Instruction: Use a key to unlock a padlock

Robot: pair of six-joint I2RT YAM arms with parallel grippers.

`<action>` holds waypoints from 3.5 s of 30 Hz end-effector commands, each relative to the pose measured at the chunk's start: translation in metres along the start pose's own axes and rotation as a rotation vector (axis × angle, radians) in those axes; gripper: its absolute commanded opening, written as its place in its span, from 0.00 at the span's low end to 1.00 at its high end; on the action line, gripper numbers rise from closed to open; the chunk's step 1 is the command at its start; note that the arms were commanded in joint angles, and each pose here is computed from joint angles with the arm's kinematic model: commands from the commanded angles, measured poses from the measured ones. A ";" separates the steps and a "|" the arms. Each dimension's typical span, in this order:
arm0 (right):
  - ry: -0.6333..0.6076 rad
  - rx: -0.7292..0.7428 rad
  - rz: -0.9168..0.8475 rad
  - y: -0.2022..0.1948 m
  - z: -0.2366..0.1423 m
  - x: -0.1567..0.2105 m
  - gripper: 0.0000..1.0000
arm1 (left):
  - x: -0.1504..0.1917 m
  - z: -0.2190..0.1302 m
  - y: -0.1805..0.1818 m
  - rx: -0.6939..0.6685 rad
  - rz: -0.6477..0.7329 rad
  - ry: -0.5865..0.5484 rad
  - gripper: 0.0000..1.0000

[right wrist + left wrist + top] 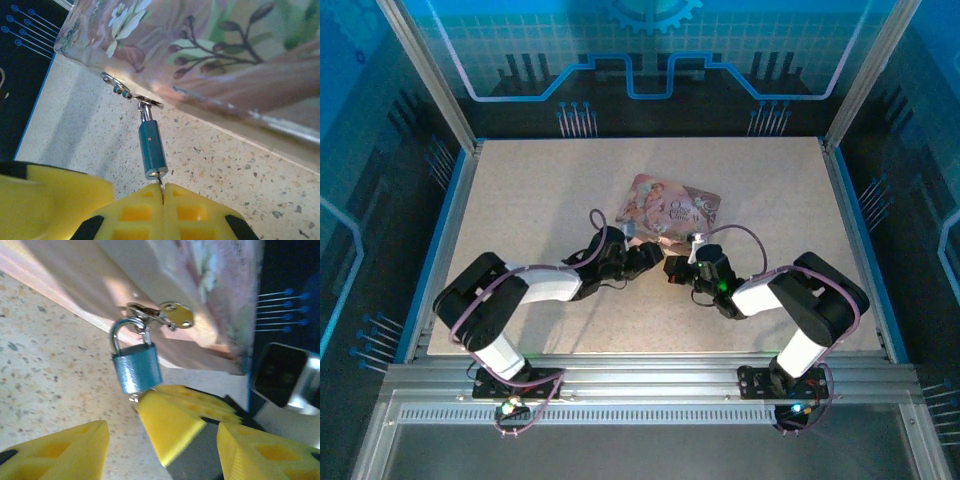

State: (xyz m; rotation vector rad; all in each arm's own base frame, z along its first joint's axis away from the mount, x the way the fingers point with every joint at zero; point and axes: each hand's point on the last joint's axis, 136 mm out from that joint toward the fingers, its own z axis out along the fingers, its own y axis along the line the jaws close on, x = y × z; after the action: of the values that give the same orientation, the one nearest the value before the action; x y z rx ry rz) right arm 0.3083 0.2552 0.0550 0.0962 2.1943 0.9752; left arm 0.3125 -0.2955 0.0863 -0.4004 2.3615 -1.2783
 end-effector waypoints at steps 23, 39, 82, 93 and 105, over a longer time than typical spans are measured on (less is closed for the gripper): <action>0.045 -0.068 0.209 0.014 0.004 0.011 0.01 | -0.012 0.006 0.000 0.269 -0.347 -0.041 0.54; 0.049 -0.060 0.221 0.012 0.006 0.013 0.01 | -0.034 0.023 0.001 0.349 -0.374 -0.119 0.49; 0.012 0.015 -0.165 0.018 -0.067 -0.015 0.56 | -0.025 0.008 0.014 0.213 -0.449 -0.130 0.07; 0.020 -0.012 -0.786 0.055 -0.099 -0.014 0.80 | -0.016 0.013 0.003 0.229 -0.499 -0.114 0.04; 0.111 0.152 -1.514 0.068 -0.056 0.005 0.81 | -0.013 0.001 0.005 0.198 -0.525 -0.135 0.02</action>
State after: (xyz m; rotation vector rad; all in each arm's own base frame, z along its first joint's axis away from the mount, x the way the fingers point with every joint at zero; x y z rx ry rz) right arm 0.2383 0.2719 0.1143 -1.2536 1.7859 0.1277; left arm 0.3264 -0.2890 0.0711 -1.0556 2.0968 -1.6094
